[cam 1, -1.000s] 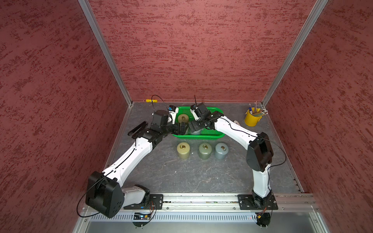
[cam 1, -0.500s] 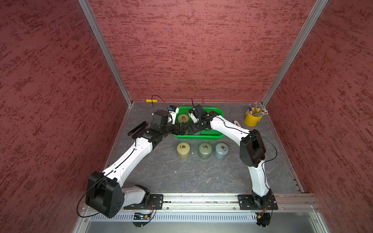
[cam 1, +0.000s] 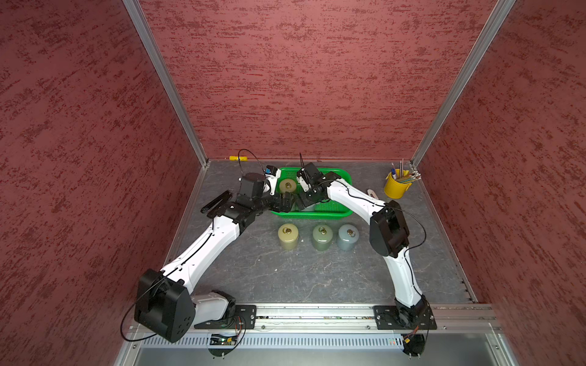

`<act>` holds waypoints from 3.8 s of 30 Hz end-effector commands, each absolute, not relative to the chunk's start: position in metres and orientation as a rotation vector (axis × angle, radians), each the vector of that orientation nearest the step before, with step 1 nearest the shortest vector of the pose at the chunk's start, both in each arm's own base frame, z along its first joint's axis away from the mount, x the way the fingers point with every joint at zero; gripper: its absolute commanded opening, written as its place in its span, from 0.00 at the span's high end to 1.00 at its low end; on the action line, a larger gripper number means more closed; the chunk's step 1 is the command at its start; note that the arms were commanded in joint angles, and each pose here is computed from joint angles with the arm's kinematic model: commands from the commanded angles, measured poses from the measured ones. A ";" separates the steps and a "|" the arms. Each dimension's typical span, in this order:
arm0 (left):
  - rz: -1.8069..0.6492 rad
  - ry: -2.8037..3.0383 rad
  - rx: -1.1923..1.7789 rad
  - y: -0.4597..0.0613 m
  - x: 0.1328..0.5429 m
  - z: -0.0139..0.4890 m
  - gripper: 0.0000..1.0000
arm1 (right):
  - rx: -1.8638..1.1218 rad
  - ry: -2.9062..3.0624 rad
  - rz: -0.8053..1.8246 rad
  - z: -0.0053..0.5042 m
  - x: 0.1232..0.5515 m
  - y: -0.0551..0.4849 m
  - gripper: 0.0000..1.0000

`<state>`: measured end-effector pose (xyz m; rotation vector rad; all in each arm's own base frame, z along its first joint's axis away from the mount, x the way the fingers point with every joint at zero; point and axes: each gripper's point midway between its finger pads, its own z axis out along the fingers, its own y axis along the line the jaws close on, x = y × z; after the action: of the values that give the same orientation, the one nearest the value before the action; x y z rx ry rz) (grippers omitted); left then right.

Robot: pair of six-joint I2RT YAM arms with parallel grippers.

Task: Take the tea canister out of the basket
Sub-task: Pick up the tea canister from the basket, then place the tea canister at the center of the board.

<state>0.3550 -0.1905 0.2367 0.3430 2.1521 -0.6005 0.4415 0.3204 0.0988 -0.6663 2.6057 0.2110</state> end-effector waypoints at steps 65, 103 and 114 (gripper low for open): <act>-0.943 1.999 0.966 -0.283 0.275 0.255 0.00 | -0.447 2.310 0.241 0.262 0.293 0.179 1.00; -0.963 2.039 1.089 -0.317 0.259 0.233 0.00 | -0.328 2.619 0.240 0.128 0.181 0.163 1.00; -0.952 2.048 1.089 -0.317 0.261 0.231 0.00 | -0.276 2.777 0.105 0.089 0.176 0.159 1.00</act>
<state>0.2572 -0.3139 0.2249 1.0768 2.0684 -0.9593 0.1672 0.1527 0.0787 -0.3268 2.8179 0.0829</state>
